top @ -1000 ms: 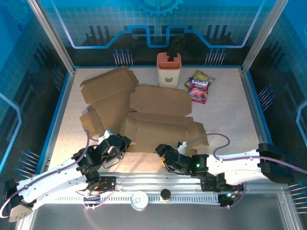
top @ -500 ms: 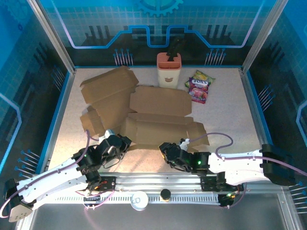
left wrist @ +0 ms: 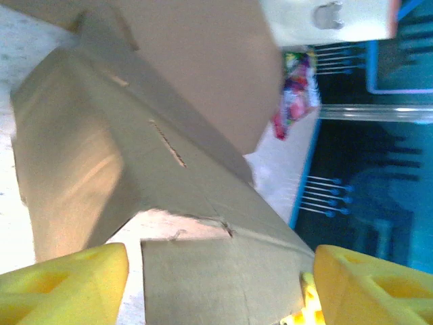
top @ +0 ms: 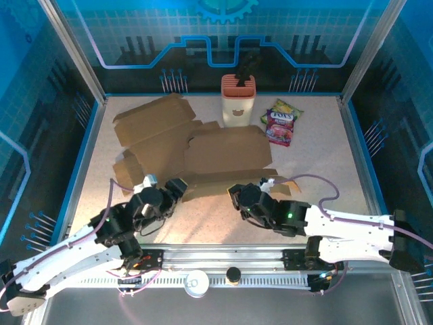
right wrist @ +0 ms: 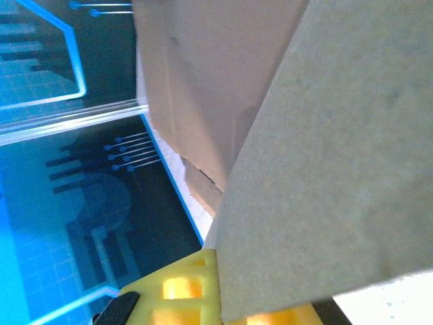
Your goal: Fold the paper box
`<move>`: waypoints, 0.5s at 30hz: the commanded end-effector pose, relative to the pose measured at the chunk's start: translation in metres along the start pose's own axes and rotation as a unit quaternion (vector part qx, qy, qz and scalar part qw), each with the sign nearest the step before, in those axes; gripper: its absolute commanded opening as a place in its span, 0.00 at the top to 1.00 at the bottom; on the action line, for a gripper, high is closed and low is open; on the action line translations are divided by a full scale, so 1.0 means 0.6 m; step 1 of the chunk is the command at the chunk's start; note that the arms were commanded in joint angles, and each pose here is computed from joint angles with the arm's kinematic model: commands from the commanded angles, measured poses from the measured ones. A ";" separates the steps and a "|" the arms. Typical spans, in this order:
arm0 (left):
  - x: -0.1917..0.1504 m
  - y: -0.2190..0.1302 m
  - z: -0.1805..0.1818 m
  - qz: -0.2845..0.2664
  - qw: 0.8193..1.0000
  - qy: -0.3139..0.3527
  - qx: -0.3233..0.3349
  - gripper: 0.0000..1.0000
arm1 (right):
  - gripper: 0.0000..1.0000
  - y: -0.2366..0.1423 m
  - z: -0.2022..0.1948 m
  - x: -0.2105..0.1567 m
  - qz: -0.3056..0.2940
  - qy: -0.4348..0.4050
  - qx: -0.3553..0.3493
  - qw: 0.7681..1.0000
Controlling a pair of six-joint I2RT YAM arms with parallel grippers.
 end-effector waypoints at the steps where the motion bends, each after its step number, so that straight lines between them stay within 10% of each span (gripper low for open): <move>1: 0.015 -0.046 -0.050 -0.026 0.994 0.106 -0.012 0.21 | 1.00 -0.028 0.061 0.046 -0.048 -0.059 0.013 0.997; 15: -0.002 -0.099 -0.201 -0.053 0.893 0.440 -0.083 0.25 | 1.00 -0.115 0.286 0.176 -0.048 -0.201 0.078 0.975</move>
Point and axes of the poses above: each hand's point on the last joint's axis, 136 mm out from that joint toward the fingers, its own y axis out along the fingers, its own z axis along the line the jaws close on, x = y × z, the point moved 4 cm from there along -y, back along the fingers, and after that the axes turned 12 degrees about -y, right-handed, at the moved point
